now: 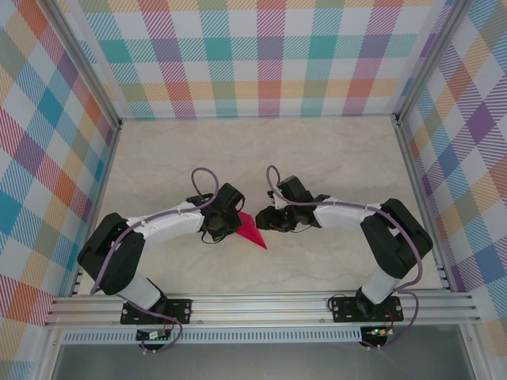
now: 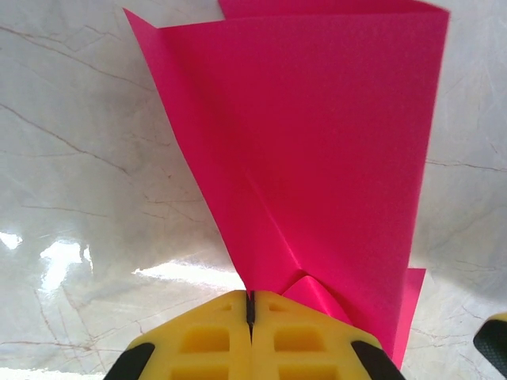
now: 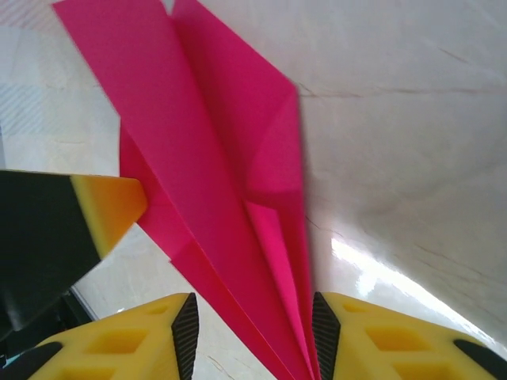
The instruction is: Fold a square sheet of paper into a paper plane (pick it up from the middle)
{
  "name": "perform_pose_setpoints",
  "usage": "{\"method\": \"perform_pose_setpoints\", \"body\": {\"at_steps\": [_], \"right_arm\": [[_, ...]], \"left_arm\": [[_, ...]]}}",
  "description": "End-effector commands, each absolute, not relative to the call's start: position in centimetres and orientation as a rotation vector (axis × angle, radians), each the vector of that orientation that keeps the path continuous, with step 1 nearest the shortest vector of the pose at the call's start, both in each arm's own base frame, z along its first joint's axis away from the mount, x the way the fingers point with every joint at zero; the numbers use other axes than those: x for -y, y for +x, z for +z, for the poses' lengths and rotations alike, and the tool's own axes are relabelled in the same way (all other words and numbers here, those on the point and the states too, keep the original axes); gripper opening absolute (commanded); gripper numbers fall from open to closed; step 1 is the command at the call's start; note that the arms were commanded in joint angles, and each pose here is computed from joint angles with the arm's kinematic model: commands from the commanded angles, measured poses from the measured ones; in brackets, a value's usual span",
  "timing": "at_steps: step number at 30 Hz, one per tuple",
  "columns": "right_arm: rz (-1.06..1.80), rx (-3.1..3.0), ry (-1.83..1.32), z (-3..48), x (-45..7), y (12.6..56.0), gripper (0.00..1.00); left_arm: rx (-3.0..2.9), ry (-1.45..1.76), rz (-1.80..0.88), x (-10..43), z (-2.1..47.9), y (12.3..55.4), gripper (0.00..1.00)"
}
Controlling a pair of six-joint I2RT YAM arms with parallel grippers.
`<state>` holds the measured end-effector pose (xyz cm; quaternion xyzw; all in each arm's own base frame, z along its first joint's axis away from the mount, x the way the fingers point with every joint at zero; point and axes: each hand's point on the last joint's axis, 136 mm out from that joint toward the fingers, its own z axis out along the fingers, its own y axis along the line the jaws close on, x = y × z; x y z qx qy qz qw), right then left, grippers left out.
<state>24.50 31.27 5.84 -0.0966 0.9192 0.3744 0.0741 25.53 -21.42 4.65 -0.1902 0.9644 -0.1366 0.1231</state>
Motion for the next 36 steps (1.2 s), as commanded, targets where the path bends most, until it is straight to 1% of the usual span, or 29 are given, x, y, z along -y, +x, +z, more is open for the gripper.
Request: {"method": "perform_pose_setpoints", "body": {"at_steps": [1, 11, 19, 25, 29, 36], "right_arm": [[1.162, -2.738, -0.401, 6.2, -32.3, 24.5, 0.46], [1.201, -2.769, -0.448, 5.2, -34.0, 25.5, 0.48], [1.294, -2.747, -0.504, 5.8, -34.5, 24.2, 0.46], [1.323, -2.731, -0.547, 6.3, -34.5, 23.2, 0.46], [1.278, -2.741, -0.598, 6.0, -34.6, 22.7, 0.46], [1.183, -2.756, -0.593, 5.0, -34.4, 22.9, 0.45]], "left_arm": [[-2.779, -0.533, -0.405, 21.0, 5.4, 25.9, 0.03], [-2.785, -0.539, -0.397, 20.7, 5.0, 25.8, 0.02], [-2.786, -0.542, -0.391, 20.6, 5.0, 25.8, 0.02], [-2.785, -0.542, -0.395, 20.6, 5.0, 25.8, 0.02], [-2.785, -0.543, -0.399, 20.6, 5.1, 25.8, 0.02], [-2.785, -0.541, -0.405, 20.7, 5.1, 25.8, 0.02]]}}
